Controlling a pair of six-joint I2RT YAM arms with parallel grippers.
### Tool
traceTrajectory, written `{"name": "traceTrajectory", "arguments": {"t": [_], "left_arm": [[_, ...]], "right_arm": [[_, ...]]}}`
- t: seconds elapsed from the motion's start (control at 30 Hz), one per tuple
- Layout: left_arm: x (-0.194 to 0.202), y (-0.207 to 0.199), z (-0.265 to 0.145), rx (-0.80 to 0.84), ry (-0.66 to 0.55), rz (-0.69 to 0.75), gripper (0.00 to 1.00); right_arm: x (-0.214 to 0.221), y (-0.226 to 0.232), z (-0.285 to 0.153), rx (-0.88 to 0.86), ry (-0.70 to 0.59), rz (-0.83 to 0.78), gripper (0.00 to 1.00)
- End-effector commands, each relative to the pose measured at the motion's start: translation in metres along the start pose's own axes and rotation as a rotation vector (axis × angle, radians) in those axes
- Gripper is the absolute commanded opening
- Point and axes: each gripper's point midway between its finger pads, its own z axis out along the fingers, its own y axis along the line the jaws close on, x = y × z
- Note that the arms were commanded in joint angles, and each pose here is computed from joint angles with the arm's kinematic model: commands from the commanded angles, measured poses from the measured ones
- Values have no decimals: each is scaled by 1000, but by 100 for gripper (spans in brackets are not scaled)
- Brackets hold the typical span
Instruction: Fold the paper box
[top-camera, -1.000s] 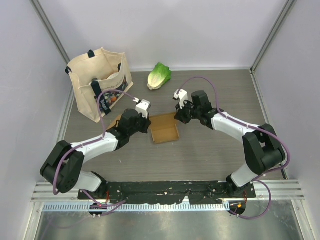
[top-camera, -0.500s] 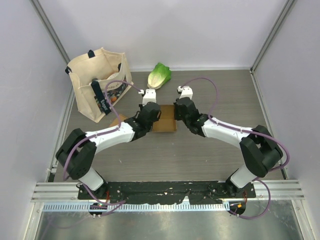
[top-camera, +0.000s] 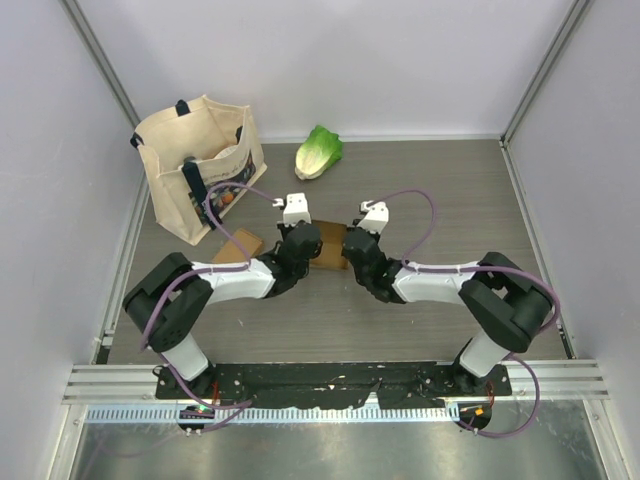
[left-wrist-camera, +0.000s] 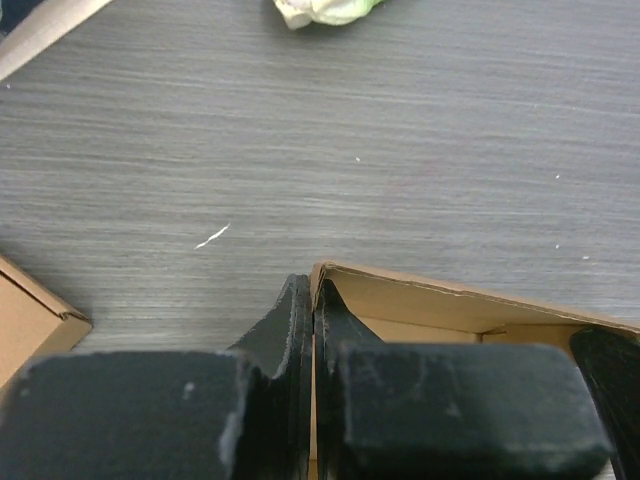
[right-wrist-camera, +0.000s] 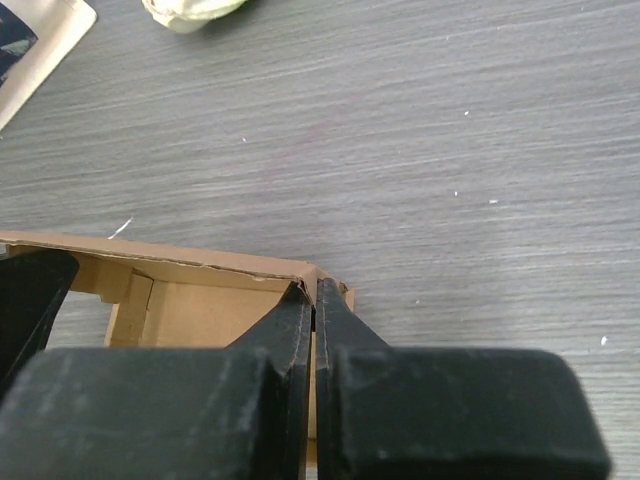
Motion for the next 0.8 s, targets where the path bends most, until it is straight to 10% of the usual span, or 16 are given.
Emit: {"name": "traceTrajectory", "arguments": {"t": [0.0,0.77], "left_arm": [[-11,18,6,-68,-108,-80,0],[51,42,-25,10,-97,-38,0]], "right_arm": [[-21,-9,0,97,-170,90,1],[19,-19,-51,80,-311,16,1]]}}
